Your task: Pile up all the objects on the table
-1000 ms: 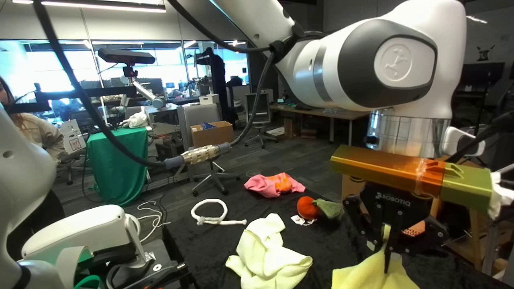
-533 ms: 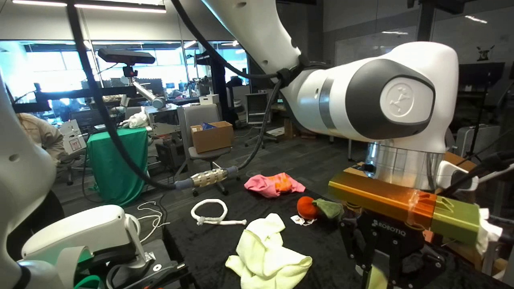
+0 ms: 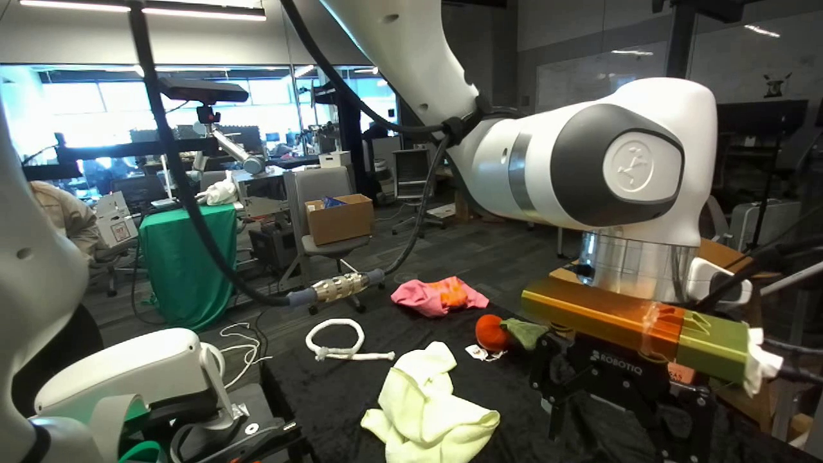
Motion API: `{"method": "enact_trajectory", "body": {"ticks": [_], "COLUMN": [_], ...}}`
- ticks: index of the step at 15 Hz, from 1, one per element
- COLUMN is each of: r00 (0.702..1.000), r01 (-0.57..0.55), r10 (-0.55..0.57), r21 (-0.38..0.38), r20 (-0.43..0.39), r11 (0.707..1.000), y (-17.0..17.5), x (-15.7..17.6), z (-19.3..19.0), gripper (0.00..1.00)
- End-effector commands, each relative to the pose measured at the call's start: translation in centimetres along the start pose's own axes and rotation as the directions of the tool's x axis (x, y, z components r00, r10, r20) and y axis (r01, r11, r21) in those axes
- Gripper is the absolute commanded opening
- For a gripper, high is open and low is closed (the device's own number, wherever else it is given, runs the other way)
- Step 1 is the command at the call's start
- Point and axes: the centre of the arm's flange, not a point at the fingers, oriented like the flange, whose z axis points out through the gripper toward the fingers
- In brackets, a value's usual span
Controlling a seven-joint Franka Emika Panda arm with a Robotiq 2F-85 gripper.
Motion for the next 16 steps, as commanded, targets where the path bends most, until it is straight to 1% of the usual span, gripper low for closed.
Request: {"method": "enact_trajectory", "body": {"ticks": [1,4,6,8,10,12,14,16], "r00": [0.998,0.991,0.982,0.971,0.960,0.954,0.946,0.936], "r01": [0.046,0.127,0.180,0.223,0.249,0.249,0.254,0.286], "r10": [-0.048,-0.132,-0.187,-0.237,-0.271,-0.283,-0.298,-0.332], "r21": [-0.066,-0.128,-0.166,-0.206,-0.238,-0.262,-0.278,-0.293], "r20": [-0.030,-0.030,-0.028,-0.043,-0.067,-0.099,-0.129,-0.119], "r11": [0.997,0.984,0.970,0.953,0.939,0.932,0.926,0.912], "y": [-1.9,-5.2,-7.6,-10.5,-13.7,-17.0,-19.6,-22.2], "x": [2.0,4.2,5.6,7.7,9.7,11.8,13.0,14.5], "z": [-1.2,-2.0,-2.6,-2.9,-3.4,-3.4,-3.8,-3.9], "gripper": [1.00,1.00,1.00,1.00,1.00,1.00,1.00,1.00]}}
